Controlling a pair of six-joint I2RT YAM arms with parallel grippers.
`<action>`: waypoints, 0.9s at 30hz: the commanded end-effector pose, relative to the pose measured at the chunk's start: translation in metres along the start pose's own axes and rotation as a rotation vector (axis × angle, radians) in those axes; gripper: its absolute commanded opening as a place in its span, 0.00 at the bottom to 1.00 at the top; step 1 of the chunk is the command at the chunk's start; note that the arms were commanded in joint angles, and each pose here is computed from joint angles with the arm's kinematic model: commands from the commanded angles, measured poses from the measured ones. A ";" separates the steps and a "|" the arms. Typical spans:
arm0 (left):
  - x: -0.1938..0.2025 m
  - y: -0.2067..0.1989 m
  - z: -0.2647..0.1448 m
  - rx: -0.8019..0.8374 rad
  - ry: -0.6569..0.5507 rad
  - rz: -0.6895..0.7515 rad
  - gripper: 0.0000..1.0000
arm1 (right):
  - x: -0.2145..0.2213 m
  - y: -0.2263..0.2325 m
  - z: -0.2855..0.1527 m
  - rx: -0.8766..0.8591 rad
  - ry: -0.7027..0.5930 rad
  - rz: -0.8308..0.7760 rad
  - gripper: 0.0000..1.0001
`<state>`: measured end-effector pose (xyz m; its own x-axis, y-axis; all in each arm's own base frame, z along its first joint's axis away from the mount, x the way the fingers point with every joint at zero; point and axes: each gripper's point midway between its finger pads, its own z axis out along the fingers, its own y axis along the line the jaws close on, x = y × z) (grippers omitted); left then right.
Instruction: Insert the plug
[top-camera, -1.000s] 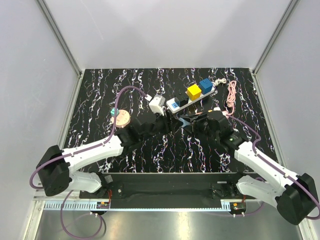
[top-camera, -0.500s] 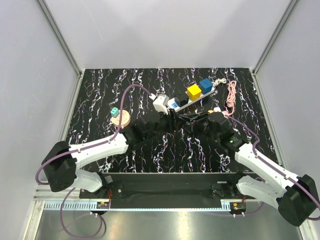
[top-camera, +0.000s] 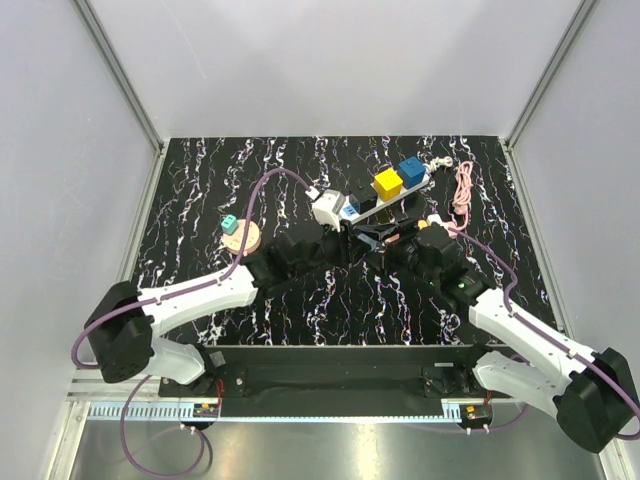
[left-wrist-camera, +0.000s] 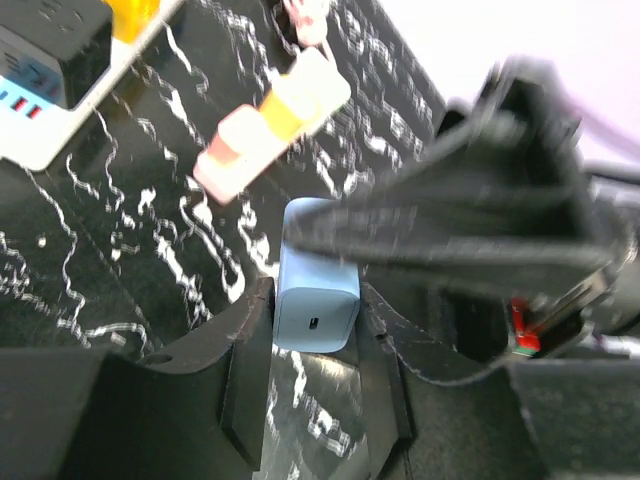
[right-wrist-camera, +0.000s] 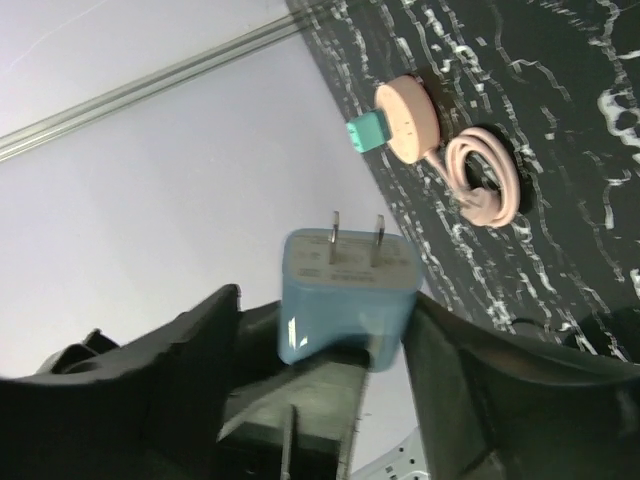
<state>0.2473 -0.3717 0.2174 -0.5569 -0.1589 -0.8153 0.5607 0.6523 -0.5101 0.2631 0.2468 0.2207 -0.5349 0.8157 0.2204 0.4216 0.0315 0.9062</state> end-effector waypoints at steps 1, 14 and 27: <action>-0.031 -0.031 -0.028 0.097 -0.013 0.086 0.00 | 0.014 0.041 -0.018 -0.181 0.038 -0.110 0.78; -0.126 0.098 -0.162 -0.365 0.105 0.399 0.00 | 0.010 0.029 -0.045 -0.264 0.013 -0.361 1.00; -0.096 0.222 -0.161 -0.482 0.731 0.486 0.00 | 0.024 0.003 -0.012 -0.126 0.268 -0.505 1.00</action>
<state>0.3377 -0.0987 0.2173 -0.7090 0.4736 -0.5225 0.4828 0.8660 0.1298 0.2466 0.2493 0.2164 -0.7596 0.6341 -0.1448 0.0764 0.3081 0.9483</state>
